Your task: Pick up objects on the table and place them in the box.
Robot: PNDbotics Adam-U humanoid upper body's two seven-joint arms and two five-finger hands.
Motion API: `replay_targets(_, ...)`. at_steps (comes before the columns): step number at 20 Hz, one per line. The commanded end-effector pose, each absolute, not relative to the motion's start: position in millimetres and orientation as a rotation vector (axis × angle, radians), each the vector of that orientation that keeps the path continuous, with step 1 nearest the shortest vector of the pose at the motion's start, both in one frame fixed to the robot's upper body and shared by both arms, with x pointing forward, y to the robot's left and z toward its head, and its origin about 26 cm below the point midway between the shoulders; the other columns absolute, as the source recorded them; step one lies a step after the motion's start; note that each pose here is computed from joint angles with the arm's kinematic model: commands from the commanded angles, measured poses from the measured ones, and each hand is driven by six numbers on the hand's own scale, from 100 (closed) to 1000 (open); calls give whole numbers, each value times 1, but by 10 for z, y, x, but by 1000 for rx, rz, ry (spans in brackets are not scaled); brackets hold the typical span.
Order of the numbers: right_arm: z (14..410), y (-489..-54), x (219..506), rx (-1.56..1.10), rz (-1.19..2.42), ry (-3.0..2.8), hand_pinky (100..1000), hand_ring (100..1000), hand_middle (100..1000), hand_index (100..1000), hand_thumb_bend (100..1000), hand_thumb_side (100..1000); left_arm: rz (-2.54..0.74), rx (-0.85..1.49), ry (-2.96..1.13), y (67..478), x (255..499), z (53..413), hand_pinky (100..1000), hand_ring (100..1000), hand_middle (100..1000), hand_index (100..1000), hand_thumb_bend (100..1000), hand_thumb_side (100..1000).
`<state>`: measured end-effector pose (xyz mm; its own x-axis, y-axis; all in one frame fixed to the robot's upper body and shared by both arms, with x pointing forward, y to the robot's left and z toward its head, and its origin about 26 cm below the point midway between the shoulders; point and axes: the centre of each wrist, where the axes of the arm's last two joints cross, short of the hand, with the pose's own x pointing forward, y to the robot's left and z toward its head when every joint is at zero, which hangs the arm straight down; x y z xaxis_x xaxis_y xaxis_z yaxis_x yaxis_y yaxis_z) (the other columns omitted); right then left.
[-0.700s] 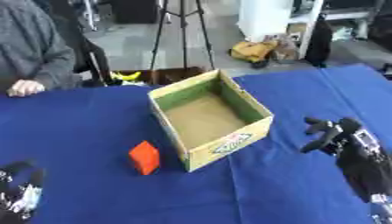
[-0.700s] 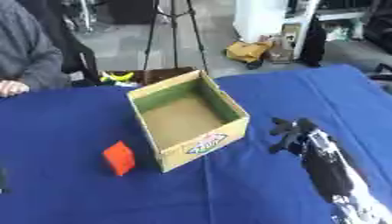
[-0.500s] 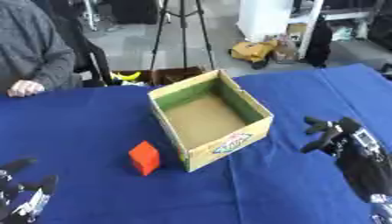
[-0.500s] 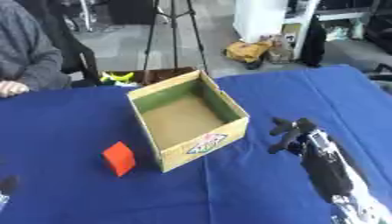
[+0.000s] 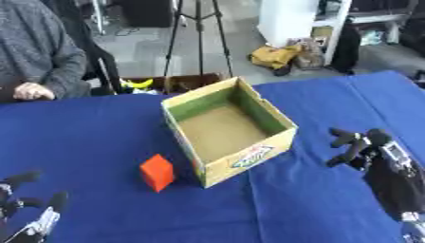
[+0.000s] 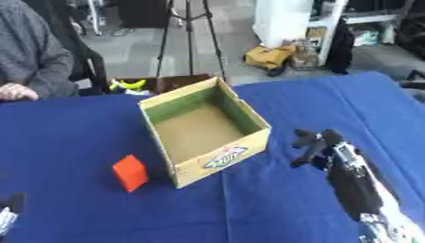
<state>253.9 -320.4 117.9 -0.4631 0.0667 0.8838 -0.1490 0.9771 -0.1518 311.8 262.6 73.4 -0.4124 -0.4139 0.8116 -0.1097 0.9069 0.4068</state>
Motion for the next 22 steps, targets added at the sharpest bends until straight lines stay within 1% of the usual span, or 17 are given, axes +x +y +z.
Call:
replay_targets(1,1258,-3201,2531,59,272,-2058,564,955,595,468,100,878,-464,456,-1992,2709,3198,945,581,883,705,778,544,329)
replay_targets(4,1257,-3198,2531,62,274,-2056,564,954,595,468,100,878,-600,501,-1957,2722,3307,1092,598,881,714,789,562,335)
replay_targets(6,1253,-3196,2529,64,277,-2054,564,955,594,468,100,879,-691,522,-1928,2692,3376,1174,619,878,725,802,576,355)
replay_targets(8,1251,-3192,2529,66,280,-2052,564,955,594,468,100,880,-772,539,-1897,2634,3461,1252,617,872,722,802,576,358)
replay_targets(10,1252,-3186,2532,70,283,-2051,564,955,594,468,100,881,-840,541,-1873,2561,3537,1314,621,869,728,809,570,387)
replay_targets(16,1246,-3174,2533,78,290,-2047,564,955,594,467,100,881,-1010,560,-1736,2390,3806,1332,651,863,736,821,589,435)
replay_targets(22,1246,-3166,2535,86,294,-2044,564,955,593,467,100,882,-1124,564,-1653,2228,3983,1297,669,856,740,831,676,473)
